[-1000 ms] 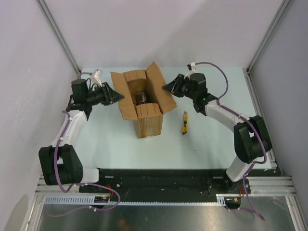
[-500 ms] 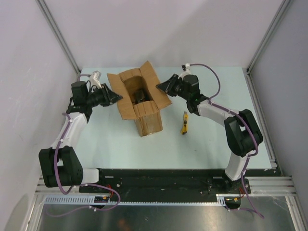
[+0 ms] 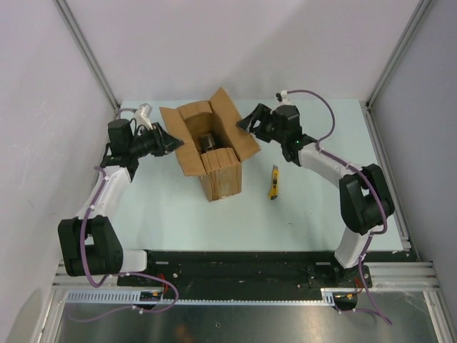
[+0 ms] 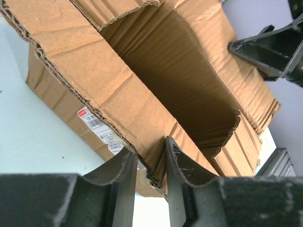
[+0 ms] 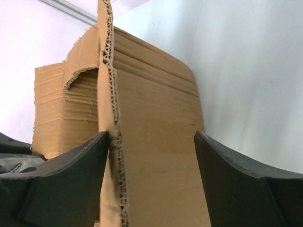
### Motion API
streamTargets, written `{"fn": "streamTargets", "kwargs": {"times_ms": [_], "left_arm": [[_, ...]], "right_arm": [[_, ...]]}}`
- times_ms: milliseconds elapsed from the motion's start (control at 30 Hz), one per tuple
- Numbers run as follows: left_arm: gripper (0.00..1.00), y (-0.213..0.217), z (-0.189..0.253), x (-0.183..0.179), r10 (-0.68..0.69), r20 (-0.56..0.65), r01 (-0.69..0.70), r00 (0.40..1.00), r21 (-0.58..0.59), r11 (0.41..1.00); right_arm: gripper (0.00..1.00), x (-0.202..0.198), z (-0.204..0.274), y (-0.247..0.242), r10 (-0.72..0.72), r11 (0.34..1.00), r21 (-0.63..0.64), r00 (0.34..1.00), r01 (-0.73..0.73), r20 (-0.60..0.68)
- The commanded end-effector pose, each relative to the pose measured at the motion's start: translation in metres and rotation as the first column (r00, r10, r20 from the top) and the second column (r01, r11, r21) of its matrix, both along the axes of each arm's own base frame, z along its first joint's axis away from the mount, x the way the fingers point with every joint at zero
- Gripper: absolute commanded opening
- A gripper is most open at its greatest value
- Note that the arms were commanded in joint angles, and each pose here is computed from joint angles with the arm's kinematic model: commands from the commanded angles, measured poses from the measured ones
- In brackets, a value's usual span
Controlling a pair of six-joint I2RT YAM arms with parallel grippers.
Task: Unpack the express box
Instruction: Open the express box at the center of the board.
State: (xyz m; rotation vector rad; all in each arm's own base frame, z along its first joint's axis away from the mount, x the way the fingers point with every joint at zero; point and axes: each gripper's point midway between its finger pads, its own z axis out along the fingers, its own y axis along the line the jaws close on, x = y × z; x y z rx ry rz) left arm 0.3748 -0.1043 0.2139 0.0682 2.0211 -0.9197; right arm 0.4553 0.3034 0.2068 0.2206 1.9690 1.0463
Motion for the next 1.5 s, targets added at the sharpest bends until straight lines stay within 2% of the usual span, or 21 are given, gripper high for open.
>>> {"fn": "streamTargets", "kwargs": {"times_ms": [0,67,167,200,267,333,367,433,533,567,633,700,1000,1267,1467], "left_arm": [[0.0,-0.018,-0.063,-0.035,-0.076,-0.227,0.086,0.971,0.036,0.996],[0.0,-0.018,-0.06,-0.034,-0.075,-0.22,0.084,0.973,0.032,0.996],[0.0,-0.019,-0.061,-0.034,-0.079,-0.224,0.086,0.972,0.023,0.996],[0.0,-0.029,-0.061,-0.038,-0.104,-0.225,0.112,0.969,0.022,0.993],[0.0,-0.032,-0.062,-0.038,-0.112,-0.226,0.119,0.968,0.015,0.993],[0.0,-0.035,-0.061,-0.039,-0.119,-0.226,0.125,0.967,0.011,0.992],[0.0,-0.035,-0.06,-0.039,-0.119,-0.223,0.125,0.967,0.013,0.992],[0.0,-0.036,-0.06,-0.039,-0.117,-0.223,0.123,0.968,0.013,0.992],[0.0,-0.036,-0.06,-0.039,-0.118,-0.223,0.124,0.968,0.011,0.992],[0.0,-0.036,-0.061,-0.039,-0.12,-0.227,0.125,0.967,0.008,0.992],[0.0,-0.037,-0.06,-0.039,-0.124,-0.22,0.129,0.968,0.009,0.992],[0.0,-0.037,-0.06,-0.041,-0.124,-0.22,0.129,0.968,0.009,0.992],[0.0,-0.038,-0.064,-0.041,-0.126,-0.233,0.131,0.964,0.004,0.991],[0.0,-0.037,-0.073,-0.041,-0.113,-0.266,0.118,0.957,0.0,0.993],[0.0,-0.038,-0.074,-0.041,-0.115,-0.269,0.12,0.956,0.0,0.993]], "right_arm": [[0.8,-0.009,0.035,-0.024,0.025,0.983,-0.185,0.999,-0.015,0.048],[0.83,-0.013,0.074,-0.016,0.053,0.975,-0.22,0.989,-0.021,0.141],[0.84,-0.021,0.1,-0.002,0.14,0.921,-0.386,0.964,-0.043,0.227],[0.84,-0.034,0.1,0.016,0.212,0.878,-0.473,0.944,-0.072,0.251],[0.83,-0.037,0.101,0.023,0.198,0.823,-0.567,0.944,-0.014,0.265],[0.82,-0.052,0.1,0.045,0.255,0.767,-0.641,0.92,-0.006,0.297],[0.82,-0.052,0.104,0.043,0.221,0.744,-0.665,0.918,0.059,0.329],[0.81,-0.066,0.107,0.061,0.272,0.716,-0.695,0.892,0.062,0.36],[0.78,-0.062,0.103,0.068,0.26,0.692,-0.718,0.902,0.076,0.346],[0.77,-0.058,0.083,0.063,0.246,0.638,-0.766,0.923,0.076,0.297],[0.77,-0.052,0.078,0.059,0.222,0.604,-0.791,0.934,0.095,0.281],[0.77,-0.047,0.067,0.048,0.202,0.531,-0.838,0.941,0.126,0.27],[0.84,-0.038,0.063,0.026,0.133,0.324,-0.909,0.938,0.263,0.319],[0.85,-0.039,0.098,0.023,0.108,0.353,-0.867,0.905,0.351,0.411],[0.85,-0.031,0.067,0.012,0.075,0.305,-0.901,0.936,0.307,0.344]]}}
